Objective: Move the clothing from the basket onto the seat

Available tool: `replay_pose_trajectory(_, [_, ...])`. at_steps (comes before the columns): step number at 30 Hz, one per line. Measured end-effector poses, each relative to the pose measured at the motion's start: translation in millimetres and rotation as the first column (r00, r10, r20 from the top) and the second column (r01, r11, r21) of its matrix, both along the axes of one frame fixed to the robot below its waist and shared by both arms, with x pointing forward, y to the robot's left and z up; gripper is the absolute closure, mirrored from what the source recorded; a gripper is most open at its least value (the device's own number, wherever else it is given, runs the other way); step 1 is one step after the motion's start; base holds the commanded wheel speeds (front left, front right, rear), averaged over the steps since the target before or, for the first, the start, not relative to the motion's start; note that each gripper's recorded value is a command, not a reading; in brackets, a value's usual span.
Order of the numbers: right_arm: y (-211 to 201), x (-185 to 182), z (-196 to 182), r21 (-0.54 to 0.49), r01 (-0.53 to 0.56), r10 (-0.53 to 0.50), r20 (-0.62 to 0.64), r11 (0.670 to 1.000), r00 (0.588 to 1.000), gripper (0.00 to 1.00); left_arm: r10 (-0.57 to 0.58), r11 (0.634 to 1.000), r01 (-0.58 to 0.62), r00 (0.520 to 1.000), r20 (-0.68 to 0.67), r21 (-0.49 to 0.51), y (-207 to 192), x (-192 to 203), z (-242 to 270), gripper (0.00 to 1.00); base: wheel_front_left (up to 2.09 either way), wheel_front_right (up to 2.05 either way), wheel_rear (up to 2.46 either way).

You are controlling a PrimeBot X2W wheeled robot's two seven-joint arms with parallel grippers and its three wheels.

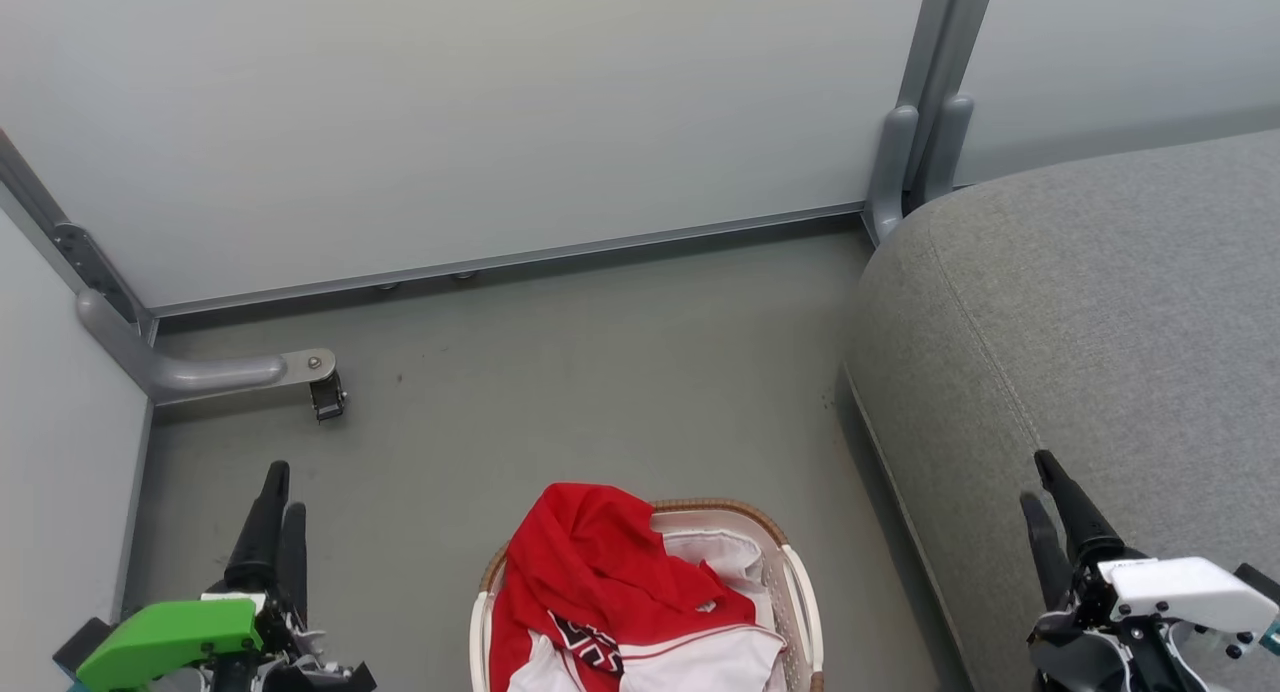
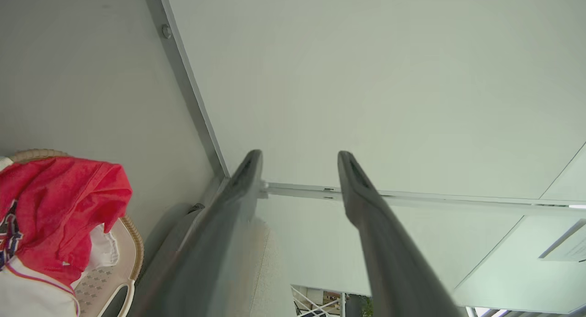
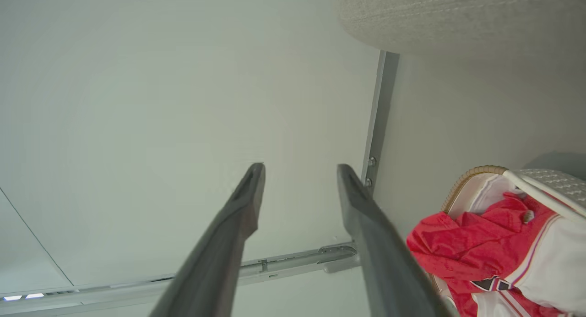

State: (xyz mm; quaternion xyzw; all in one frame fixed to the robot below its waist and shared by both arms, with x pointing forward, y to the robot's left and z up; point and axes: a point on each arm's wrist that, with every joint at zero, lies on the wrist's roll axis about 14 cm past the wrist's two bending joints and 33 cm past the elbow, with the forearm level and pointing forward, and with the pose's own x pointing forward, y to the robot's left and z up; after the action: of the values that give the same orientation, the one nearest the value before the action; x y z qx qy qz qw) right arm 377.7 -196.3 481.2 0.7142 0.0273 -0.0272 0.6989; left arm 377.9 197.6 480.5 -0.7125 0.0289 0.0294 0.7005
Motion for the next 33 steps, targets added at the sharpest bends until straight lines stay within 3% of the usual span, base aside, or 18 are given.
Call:
replay_pose_trajectory(11, [5,-4,-10,-0.03,0.011,-0.011,-0.031,1.0,0.999,0.0,0.0,1.0,0.0,1.0,-0.013,0.023,-9,-3,-4,0.0,0.0,0.0,0.0])
replay_pose_trajectory(22, [-4,-4,-9,-0.156,0.044,-0.049,-0.031,0.987,0.998,0.0,0.002,0.988,-0.004,1.0,0.014,0.152,-11,-2,5,0.0,0.0,0.0,0.0])
replay_pose_trajectory(28, [-5,-1,2,-0.29,0.042,-0.043,0.001,0.956,0.999,0.0,0.005,0.972,-0.011,1.0,0.028,0.236,-11,-2,9,0.0,0.0,0.0,0.0])
replay_pose_trajectory(33, [-1,2,12,-0.41,0.033,-0.022,0.032,0.911,0.999,0.0,0.003,0.947,-0.018,0.999,0.047,0.32,-10,-1,15,0.0,0.0,0.0,0.0])
